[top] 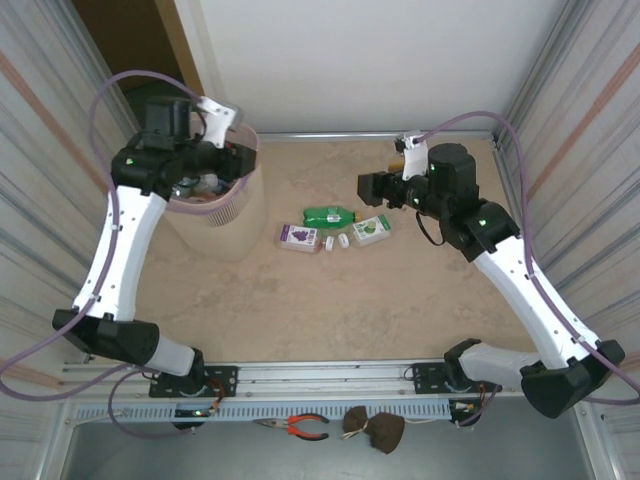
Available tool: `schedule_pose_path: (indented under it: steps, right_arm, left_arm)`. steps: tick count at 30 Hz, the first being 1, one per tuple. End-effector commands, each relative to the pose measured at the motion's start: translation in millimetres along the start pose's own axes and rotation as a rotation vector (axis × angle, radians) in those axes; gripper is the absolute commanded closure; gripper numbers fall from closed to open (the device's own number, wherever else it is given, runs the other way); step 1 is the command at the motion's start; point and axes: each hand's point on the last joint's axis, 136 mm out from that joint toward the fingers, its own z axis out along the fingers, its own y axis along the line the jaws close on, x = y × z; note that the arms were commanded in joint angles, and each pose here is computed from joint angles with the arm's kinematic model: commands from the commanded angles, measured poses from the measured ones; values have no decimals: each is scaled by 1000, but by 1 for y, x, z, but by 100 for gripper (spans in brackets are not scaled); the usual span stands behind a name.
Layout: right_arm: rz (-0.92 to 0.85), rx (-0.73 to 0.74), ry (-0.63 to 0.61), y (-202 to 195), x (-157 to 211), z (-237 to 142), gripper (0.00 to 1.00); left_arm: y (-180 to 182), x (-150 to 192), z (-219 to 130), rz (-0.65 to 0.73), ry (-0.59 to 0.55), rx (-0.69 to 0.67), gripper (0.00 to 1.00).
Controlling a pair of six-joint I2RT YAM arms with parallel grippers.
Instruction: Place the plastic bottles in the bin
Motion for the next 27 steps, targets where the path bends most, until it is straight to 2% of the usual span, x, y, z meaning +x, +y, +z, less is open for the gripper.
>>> schedule_pose_path:
  steps: [1,4,8,11,14,18,23,27]
  right_arm:
    - [52,44,0,-15,5,-8,17]
    - [71,68,9,-26,11,-10,17]
    - [83,100,15,-40,17,-13,18]
    - [102,139,39,-53,25,-14,18]
    - [117,156,48,-61,30,-14,18]
    - [127,163,52,-65,34,-16,19]
    - [134,166,47,-68,35,-19,19]
    - [135,168,42,-69,35,-21,19]
  left_arm:
    - [-19,-2,18,44,17,20,60]
    - [-41,4,40,110,70,65,59]
    - [-76,25,70,296,161,156,57]
    - [-102,50,89,444,266,232,56]
    - [-122,91,107,642,384,315,50]
    - [-106,122,135,753,521,266,46]
    - [-80,161,150,900,654,259,38]
    - [-64,183,164,976,646,272,32]
